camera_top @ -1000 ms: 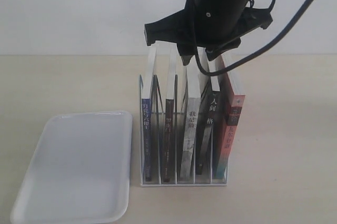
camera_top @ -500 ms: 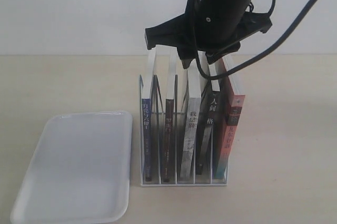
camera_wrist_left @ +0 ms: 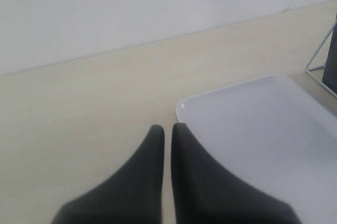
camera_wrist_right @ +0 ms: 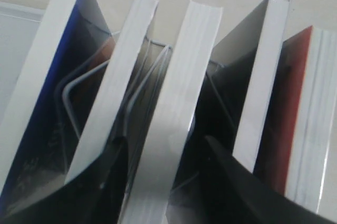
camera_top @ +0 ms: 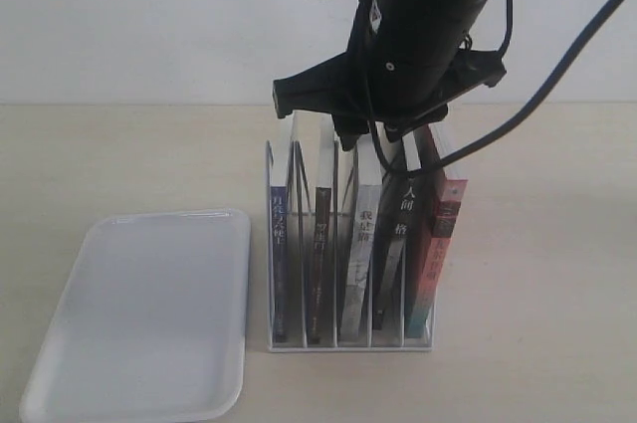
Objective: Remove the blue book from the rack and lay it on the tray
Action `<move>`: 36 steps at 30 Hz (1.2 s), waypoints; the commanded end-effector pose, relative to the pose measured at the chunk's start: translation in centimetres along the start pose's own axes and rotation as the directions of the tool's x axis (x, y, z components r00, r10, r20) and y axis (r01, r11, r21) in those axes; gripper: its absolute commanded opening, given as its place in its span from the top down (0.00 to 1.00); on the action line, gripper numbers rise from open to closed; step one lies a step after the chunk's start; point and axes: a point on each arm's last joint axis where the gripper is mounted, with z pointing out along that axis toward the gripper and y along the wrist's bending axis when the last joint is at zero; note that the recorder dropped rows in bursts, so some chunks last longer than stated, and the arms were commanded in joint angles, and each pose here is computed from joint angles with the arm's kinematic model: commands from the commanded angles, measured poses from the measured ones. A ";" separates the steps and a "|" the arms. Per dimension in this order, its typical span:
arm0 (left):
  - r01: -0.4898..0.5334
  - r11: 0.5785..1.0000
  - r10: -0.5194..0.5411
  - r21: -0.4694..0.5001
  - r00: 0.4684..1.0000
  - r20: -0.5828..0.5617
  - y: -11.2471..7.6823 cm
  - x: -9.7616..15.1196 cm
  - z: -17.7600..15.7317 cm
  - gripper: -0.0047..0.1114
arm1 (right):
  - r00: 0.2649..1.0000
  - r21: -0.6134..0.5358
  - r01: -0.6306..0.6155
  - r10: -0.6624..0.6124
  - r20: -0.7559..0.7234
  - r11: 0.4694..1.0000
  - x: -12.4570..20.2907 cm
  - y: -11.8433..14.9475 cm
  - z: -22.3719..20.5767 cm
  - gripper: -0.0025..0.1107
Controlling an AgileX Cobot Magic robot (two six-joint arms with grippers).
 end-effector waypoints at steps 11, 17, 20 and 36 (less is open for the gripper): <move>0.016 1.000 -0.016 0.010 1.000 0.014 -0.1 -0.1 0.0 0.92 | 1.000 0.003 -0.003 0.003 0.013 1.000 0.2 -0.1 0.2 0.61; 0.016 1.000 -0.016 0.010 1.000 0.014 -0.1 -0.1 0.0 0.92 | 1.000 0.002 -0.015 0.015 0.013 1.000 0.2 -0.1 0.2 0.61; 0.016 1.000 -0.016 0.010 1.000 0.014 -0.1 -0.1 0.0 0.92 | 1.000 0.001 -0.020 0.020 0.012 1.000 0.2 -0.1 0.2 0.61; 0.016 1.000 -0.016 0.010 1.000 0.014 -0.1 -0.1 0.0 0.92 | 0.999 -0.012 -0.037 0.037 -0.005 0.999 0.3 0.0 0.2 0.61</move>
